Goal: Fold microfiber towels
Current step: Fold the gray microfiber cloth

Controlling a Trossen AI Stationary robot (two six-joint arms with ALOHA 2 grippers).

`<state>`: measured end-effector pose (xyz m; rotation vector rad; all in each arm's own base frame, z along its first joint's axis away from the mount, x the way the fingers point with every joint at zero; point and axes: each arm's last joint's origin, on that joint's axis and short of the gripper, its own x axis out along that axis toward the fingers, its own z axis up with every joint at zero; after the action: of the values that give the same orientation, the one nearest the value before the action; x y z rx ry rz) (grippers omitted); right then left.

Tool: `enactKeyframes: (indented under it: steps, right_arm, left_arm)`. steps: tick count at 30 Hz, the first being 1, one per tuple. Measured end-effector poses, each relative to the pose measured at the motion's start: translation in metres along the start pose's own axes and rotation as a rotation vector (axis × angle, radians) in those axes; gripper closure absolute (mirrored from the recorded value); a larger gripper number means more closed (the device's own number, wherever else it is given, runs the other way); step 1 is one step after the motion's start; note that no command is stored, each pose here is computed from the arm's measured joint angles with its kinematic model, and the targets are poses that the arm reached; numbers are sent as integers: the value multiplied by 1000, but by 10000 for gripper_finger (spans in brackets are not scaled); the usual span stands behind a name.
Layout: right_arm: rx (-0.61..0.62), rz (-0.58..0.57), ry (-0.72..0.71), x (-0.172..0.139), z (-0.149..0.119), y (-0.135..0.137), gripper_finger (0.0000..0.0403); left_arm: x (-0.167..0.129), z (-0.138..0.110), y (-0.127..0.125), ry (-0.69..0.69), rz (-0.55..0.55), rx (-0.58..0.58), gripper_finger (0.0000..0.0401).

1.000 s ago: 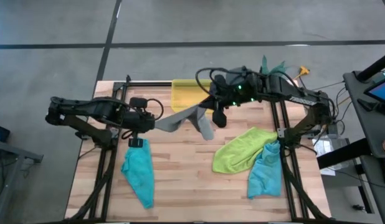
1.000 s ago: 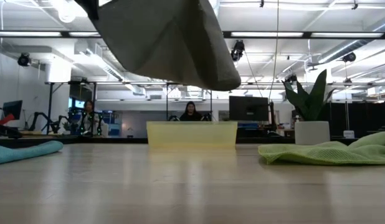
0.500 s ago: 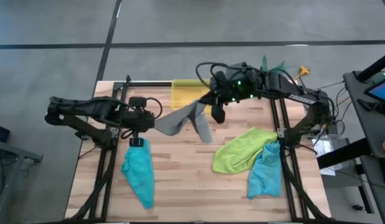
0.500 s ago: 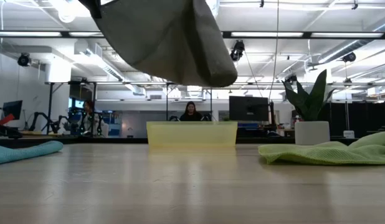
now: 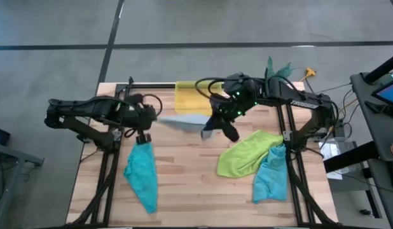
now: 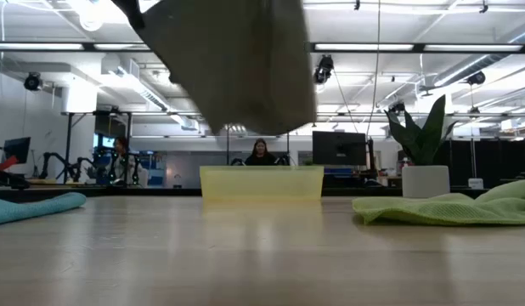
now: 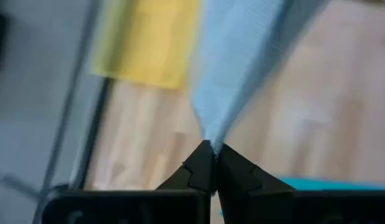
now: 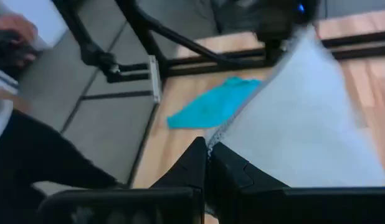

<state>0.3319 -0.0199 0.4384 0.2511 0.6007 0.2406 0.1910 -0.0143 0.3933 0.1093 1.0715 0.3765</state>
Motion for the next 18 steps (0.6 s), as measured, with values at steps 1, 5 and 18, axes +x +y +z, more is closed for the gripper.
enactKeyframes:
  steps: [1,5,18]
  right_arm:
    - [8,-140,-1,0,-1,-4,394]
    - [35,-520,8,-3,-5,-18,394]
    - [-14,-53,93,13,-9,-11,394]
  left_arm:
    - [1,0,0,10,10,13,401]
    - [6,2,5,19,109,-1,401]
    - [4,-5,7,99,74,29,401]
